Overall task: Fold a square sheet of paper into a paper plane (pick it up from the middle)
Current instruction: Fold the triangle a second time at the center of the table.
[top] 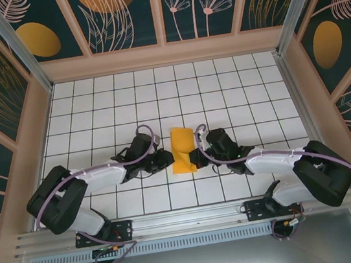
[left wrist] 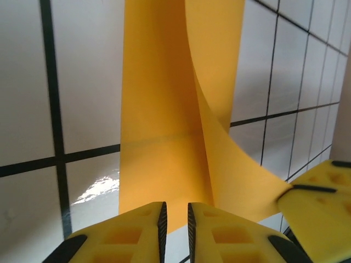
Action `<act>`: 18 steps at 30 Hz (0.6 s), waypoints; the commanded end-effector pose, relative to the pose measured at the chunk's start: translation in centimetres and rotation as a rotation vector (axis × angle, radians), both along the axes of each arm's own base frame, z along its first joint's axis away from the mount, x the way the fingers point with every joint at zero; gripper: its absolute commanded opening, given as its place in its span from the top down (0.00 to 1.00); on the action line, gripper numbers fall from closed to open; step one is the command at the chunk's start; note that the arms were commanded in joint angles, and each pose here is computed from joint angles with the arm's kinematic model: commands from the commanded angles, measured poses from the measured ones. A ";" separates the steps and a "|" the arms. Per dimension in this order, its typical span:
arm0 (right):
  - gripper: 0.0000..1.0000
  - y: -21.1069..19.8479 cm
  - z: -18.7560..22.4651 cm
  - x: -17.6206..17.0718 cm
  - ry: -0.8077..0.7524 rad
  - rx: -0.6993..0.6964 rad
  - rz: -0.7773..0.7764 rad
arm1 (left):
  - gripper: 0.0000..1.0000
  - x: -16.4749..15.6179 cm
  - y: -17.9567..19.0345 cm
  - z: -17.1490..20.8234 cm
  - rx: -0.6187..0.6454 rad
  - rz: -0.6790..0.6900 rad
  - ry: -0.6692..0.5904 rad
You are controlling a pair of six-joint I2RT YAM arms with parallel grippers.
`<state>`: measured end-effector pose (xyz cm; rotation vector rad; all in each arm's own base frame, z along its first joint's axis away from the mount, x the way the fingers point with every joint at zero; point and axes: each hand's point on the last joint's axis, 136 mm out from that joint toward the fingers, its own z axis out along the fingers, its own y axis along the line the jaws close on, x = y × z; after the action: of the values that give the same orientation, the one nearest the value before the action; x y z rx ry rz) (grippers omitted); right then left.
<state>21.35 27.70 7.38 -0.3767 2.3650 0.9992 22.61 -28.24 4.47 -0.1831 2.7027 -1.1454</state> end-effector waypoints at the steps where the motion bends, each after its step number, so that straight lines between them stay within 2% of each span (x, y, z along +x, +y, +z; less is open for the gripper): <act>1: 1.00 0.1 -0.1 0.1 0.027 0.041 0.012 | 0.81 0.5 -1.5 0.6 -0.016 -0.020 -0.011; 9: 1.00 -0.5 -1.4 0.7 0.100 0.077 -0.052 | 0.78 -0.1 -2.6 0.2 -0.001 -0.048 0.002; 18: 1.00 -0.5 -1.3 1.0 0.104 0.078 -0.067 | 0.82 -0.8 -1.3 -2.9 0.120 -0.045 0.053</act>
<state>21.96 26.93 5.57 -0.2309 2.4287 1.0744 21.53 -29.95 2.10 -0.1346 2.8026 -1.0823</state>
